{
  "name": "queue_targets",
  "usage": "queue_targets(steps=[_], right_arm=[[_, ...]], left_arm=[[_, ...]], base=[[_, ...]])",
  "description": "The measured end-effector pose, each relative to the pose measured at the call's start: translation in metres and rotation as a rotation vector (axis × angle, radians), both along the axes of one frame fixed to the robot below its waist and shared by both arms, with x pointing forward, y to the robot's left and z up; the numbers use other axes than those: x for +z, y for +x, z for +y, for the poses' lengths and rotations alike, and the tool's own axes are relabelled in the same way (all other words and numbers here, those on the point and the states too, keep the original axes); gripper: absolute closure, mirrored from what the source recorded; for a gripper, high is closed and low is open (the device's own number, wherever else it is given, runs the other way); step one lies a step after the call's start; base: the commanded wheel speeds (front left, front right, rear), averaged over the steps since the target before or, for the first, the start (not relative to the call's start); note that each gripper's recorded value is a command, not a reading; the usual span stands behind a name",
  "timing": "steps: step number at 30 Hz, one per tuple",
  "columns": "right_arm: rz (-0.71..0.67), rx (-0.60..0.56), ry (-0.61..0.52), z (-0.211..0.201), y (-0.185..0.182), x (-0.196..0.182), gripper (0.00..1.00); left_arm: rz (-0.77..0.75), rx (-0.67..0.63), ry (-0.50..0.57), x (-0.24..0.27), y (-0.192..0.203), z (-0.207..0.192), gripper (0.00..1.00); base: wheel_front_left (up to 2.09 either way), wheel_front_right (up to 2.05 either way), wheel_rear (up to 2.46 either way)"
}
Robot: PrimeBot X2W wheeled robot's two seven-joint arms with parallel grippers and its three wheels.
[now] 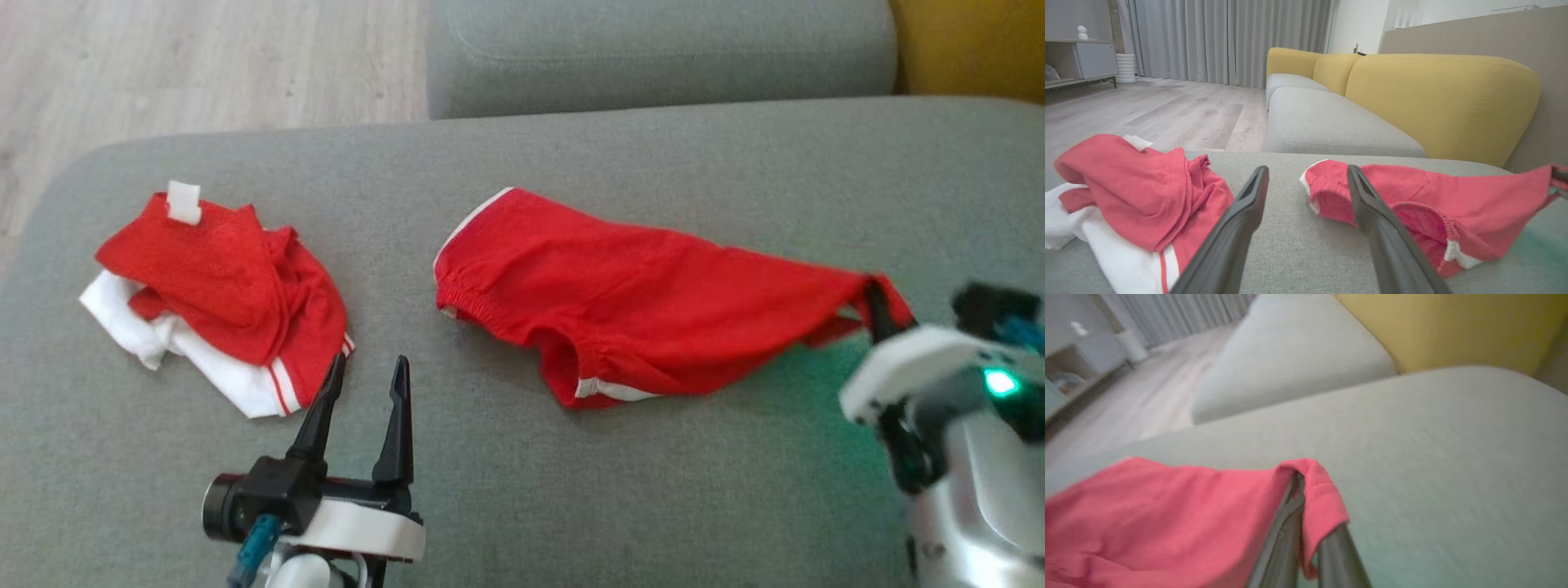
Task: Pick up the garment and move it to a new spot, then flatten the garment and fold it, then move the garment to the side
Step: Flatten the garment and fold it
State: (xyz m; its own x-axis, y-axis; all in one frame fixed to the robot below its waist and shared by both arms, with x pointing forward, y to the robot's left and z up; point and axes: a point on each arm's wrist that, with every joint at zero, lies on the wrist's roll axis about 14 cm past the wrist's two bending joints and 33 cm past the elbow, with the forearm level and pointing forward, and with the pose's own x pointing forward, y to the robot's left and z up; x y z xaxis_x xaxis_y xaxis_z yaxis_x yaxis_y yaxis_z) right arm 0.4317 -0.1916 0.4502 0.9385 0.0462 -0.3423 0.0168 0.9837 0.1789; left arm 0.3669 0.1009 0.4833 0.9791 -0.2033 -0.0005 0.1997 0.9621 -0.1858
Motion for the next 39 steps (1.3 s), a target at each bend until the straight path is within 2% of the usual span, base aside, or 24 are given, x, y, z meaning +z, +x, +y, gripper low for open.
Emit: queue_targets(steps=[2,5,11,12,13,19,25,32,39], right_arm=[[0.046,-0.046,-0.031,-0.019,-0.009,-0.014,1.0],[0.054,-0.077,-0.064,-0.032,-0.007,-0.014,1.0],[0.074,-0.066,-0.095,-0.03,0.0,-0.014,1.0],[0.082,-0.059,-0.102,-0.028,0.0,-0.015,0.7],[0.083,-0.052,-0.118,-0.027,0.001,-0.016,0.0],[-0.043,-0.041,-0.209,-0.028,0.015,0.012,0.0],[-0.207,-0.042,-0.227,-0.027,0.014,0.045,0.0],[-0.33,-0.011,-0.158,-0.01,-0.027,0.047,0.0],[-0.314,-0.044,-0.1,-0.012,-0.067,0.025,0.0]], left_arm=[[0.007,-0.014,-0.002,-0.003,0.002,-0.003,0.0],[0.008,-0.024,0.005,-0.004,0.006,-0.006,0.0],[0.002,-0.025,0.007,-0.002,0.01,-0.006,0.0],[0.003,-0.024,0.007,-0.002,0.009,-0.006,0.0],[0.005,-0.025,0.007,-0.003,0.009,-0.006,0.0],[-0.002,-0.026,0.009,0.0,0.007,-0.006,0.0],[-0.024,-0.04,0.005,0.007,0.009,-0.011,0.0],[-0.05,-0.084,-0.002,0.015,0.011,-0.026,0.0],[-0.055,-0.127,-0.006,0.017,0.012,-0.04,0.0]], base=[[0.0,0.0,0.0],[0.0,0.0,0.0],[0.0,0.0,0.0],[0.0,0.0,0.0],[0.0,0.0,0.0],[0.0,0.0,0.0],[0.0,0.0,0.0],[0.0,0.0,0.0],[0.0,0.0,0.0]])
